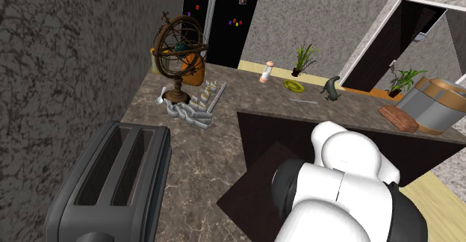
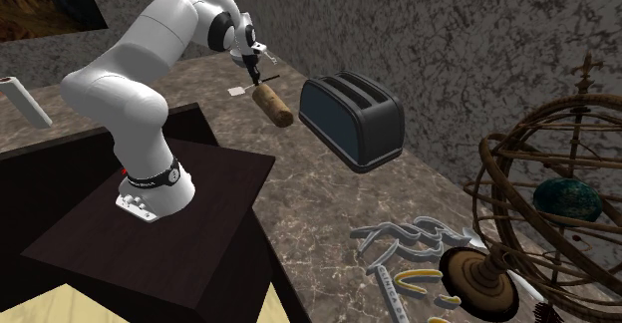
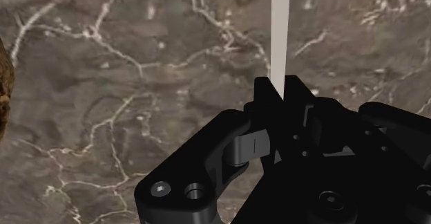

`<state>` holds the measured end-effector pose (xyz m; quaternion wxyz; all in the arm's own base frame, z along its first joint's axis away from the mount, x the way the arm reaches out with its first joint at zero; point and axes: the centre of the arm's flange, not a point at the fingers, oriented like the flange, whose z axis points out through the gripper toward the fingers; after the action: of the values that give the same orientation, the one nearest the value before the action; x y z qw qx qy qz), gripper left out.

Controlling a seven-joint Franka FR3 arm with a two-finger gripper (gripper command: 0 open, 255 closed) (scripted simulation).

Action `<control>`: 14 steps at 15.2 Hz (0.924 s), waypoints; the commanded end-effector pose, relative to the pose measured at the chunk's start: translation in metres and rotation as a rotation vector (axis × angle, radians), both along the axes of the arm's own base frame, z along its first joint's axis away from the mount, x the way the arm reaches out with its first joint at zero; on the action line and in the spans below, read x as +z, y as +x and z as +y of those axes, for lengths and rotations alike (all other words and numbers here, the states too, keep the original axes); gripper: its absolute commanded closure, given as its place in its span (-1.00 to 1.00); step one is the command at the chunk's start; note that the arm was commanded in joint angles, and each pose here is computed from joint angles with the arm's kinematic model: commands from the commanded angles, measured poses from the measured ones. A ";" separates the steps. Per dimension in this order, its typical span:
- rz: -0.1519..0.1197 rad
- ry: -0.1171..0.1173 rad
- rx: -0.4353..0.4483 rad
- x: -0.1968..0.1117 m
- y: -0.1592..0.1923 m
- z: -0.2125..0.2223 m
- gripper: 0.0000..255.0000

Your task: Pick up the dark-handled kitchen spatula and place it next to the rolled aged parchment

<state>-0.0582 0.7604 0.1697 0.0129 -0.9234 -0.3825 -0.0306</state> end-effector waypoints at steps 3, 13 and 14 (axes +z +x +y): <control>0.000 0.000 0.000 0.000 0.000 0.000 -1.00; 0.000 0.000 0.000 0.050 -0.002 -0.002 -1.00; 0.000 0.000 0.000 0.050 -0.002 -0.002 -1.00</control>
<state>-0.0616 0.7583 0.2171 0.0135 -0.9233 -0.3825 -0.0307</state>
